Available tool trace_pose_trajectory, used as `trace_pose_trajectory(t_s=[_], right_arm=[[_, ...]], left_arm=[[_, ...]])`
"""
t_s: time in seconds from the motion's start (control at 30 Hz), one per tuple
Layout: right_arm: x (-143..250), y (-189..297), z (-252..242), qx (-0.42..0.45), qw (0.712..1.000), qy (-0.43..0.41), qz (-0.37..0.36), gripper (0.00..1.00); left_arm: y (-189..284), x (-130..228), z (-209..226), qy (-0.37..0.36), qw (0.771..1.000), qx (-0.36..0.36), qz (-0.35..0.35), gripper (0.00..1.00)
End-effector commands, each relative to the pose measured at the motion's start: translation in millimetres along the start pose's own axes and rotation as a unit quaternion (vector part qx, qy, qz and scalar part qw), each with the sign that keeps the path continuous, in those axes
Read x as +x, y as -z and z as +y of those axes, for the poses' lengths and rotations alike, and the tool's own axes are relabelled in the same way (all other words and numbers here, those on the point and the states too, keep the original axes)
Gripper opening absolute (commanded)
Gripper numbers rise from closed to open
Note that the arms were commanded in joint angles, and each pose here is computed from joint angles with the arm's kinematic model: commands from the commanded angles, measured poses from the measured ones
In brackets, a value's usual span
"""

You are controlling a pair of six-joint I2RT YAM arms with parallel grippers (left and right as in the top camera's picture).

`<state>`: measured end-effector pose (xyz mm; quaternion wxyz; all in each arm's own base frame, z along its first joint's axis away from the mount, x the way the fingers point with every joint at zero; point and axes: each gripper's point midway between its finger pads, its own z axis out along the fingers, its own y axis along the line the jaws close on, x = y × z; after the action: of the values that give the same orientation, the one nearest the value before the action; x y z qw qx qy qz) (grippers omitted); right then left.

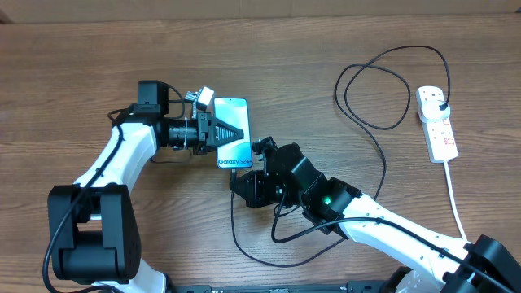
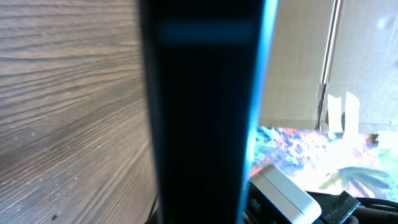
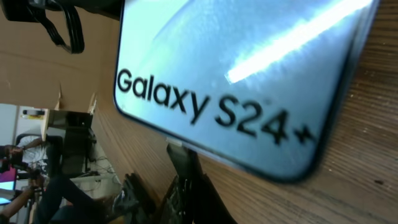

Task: Plug charger to phone and switch on socket

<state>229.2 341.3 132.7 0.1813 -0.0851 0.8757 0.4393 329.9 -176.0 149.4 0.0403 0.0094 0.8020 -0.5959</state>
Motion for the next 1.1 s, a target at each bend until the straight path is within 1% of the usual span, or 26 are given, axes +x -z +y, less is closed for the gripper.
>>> trace_pose_trajectory(t_s=[0.0,0.2,0.5,0.63,0.73,0.83,0.97,1.07], right_arm=[[-57.1,18.0,15.3,-0.002,0.994,0.0,-0.113,0.04],[-53.5,17.9,18.3,-0.01,0.995,0.001,-0.103,0.04],[-42.4,16.0,5.1,0.017,0.997,0.007,-0.08,0.04],[-37.8,16.9,-8.9,0.042,0.997,-0.006,-0.069,0.04],[-32.0,18.5,-25.3,0.075,0.995,-0.018,-0.06,0.04],[-23.5,21.6,-45.3,0.121,0.991,-0.03,-0.05,0.04],[-14.7,29.1,-72.5,0.187,0.98,-0.041,-0.045,0.04],[-14.2,32.2,-80.5,0.207,0.976,-0.043,-0.049,0.04]], left_arm=[[-14.5,21.4,-7.0,-0.015,0.999,0.016,0.033,0.04],[-14.7,19.8,-2.3,-0.018,0.999,0.002,0.03,0.04],[-14.0,12.0,15.5,-0.031,0.998,-0.051,0.015,0.04],[-9.4,3.3,32.0,-0.04,0.994,-0.099,-0.003,0.04],[0.8,-8.0,49.2,-0.031,0.988,-0.147,-0.029,0.04],[15.0,-18.0,69.6,-0.013,0.977,-0.204,-0.058,0.04],[33.3,-25.2,95.7,0.005,0.955,-0.284,-0.086,0.04],[38.1,-24.6,103.0,0.009,0.948,-0.307,-0.088,0.04]])
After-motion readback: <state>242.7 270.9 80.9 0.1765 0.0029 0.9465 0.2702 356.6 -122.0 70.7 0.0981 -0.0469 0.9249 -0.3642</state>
